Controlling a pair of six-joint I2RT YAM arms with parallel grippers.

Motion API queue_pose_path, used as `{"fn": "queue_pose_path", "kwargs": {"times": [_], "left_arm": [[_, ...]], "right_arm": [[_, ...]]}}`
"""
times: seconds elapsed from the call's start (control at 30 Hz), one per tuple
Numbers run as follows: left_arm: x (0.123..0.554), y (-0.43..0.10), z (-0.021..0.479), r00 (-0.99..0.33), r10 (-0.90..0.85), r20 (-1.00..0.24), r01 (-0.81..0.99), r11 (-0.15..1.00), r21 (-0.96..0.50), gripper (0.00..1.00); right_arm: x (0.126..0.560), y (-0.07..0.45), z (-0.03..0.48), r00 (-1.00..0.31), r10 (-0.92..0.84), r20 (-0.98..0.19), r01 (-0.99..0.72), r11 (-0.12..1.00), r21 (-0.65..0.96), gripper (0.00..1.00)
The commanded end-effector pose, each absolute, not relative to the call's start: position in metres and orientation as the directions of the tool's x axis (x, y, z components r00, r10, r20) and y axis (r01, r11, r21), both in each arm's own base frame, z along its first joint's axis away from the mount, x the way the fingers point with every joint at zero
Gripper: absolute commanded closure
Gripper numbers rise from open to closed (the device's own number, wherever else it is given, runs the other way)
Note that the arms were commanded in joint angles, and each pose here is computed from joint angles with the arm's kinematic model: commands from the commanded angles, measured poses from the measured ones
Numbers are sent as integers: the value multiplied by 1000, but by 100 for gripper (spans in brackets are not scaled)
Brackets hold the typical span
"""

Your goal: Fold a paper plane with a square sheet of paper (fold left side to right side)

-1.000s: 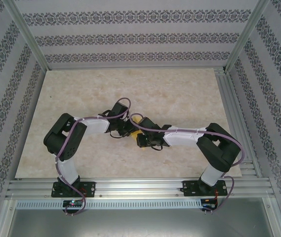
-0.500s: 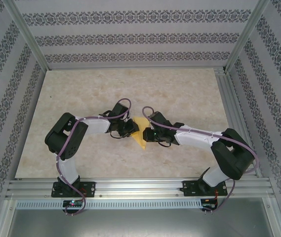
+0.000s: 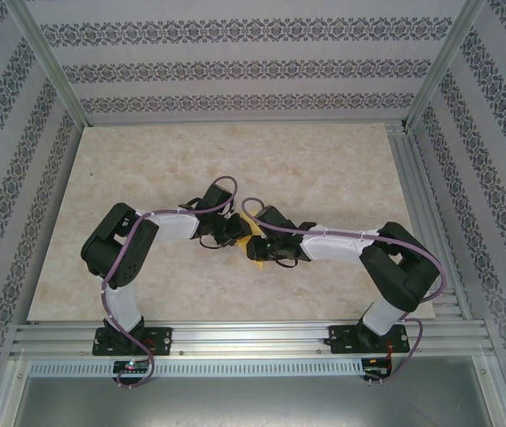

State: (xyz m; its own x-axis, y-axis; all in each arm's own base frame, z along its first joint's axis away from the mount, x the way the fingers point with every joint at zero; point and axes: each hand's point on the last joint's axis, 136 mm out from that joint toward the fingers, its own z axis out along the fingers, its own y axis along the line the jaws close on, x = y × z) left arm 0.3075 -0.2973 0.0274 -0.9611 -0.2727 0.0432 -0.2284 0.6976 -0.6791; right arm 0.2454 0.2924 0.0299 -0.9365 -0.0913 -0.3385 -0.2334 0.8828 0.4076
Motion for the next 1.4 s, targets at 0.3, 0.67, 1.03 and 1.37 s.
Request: {"fn": "queue_pose_path", "kwargs": {"times": [0.3,0.67,1.03,1.37], "left_arm": [[311,-305,40,-967,-254,15,-193,695,-693,78],[310,-302,37,-968,-252,8,-192,714,-674,77],[308,-301,31,-968,-251,15,-197,719,-666,76],[309,-304,27,-970,-241,19,-193,726,-660,74]], "right_arm": [[269,295,30,-925,-89,-371,-233,901,367,83],[267,285,34,-931,-23,-364,-197,872,448,93],[264,287,37,-937,18,-349,-197,797,571,92],[263,290,38,-940,24,-340,-198,774,601,89]]}}
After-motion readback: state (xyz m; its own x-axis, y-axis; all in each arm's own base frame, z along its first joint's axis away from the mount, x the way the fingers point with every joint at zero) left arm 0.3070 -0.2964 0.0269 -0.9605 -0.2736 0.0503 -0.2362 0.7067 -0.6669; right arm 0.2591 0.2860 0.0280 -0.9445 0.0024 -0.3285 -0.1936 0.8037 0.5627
